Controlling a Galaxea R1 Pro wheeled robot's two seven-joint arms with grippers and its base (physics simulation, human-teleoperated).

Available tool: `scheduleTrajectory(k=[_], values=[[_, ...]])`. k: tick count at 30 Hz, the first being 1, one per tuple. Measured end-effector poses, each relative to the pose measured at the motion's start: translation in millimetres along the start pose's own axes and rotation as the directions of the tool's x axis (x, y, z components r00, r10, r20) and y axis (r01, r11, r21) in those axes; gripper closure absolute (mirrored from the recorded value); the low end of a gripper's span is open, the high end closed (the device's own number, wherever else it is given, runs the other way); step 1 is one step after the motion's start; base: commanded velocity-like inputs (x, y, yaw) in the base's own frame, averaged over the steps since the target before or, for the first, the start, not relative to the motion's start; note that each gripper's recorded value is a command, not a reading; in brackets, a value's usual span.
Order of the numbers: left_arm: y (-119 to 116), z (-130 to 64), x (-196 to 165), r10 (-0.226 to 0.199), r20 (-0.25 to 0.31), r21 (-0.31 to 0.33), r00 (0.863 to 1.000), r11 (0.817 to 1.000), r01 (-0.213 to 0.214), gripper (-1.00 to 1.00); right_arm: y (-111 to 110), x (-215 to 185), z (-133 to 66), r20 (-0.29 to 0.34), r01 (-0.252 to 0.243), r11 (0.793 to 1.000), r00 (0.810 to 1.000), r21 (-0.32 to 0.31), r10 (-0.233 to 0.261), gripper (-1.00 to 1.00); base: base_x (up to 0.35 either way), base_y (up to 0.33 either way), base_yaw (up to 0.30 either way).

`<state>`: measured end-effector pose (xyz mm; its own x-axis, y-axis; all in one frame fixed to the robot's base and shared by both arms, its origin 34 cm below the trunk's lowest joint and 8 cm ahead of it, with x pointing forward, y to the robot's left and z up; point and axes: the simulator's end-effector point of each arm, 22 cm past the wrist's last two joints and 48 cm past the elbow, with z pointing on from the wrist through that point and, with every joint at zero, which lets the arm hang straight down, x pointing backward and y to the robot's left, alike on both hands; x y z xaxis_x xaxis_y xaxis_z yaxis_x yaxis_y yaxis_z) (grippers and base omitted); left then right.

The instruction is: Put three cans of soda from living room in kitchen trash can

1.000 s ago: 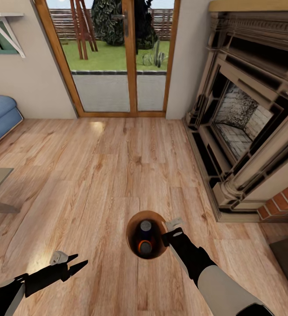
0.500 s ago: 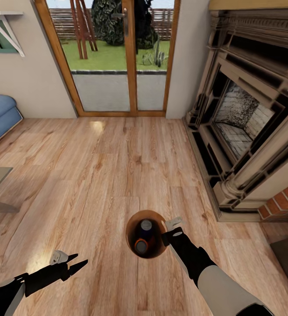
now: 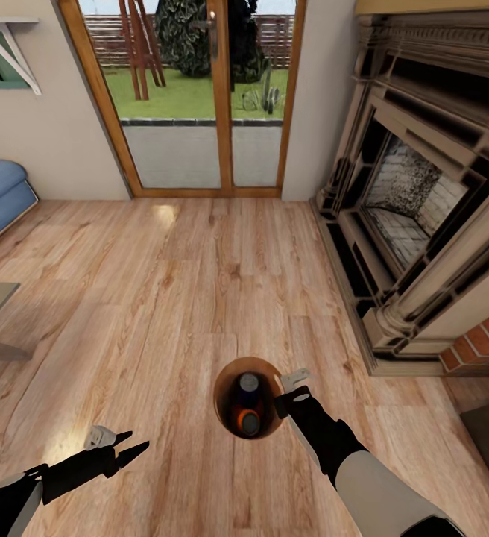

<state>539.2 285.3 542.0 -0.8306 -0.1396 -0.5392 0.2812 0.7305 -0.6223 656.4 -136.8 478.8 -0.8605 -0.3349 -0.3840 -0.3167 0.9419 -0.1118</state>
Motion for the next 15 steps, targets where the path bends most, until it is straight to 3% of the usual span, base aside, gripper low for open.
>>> scheduleTrajectory(k=[15], values=[[12,10.8,12,0.001,-0.001,0.001,1.0,1.0,-0.001,-1.0,3,8,17.4,0.004,-0.001,1.0,1.0,0.0,0.001,1.0,0.0,0.0,0.0]])
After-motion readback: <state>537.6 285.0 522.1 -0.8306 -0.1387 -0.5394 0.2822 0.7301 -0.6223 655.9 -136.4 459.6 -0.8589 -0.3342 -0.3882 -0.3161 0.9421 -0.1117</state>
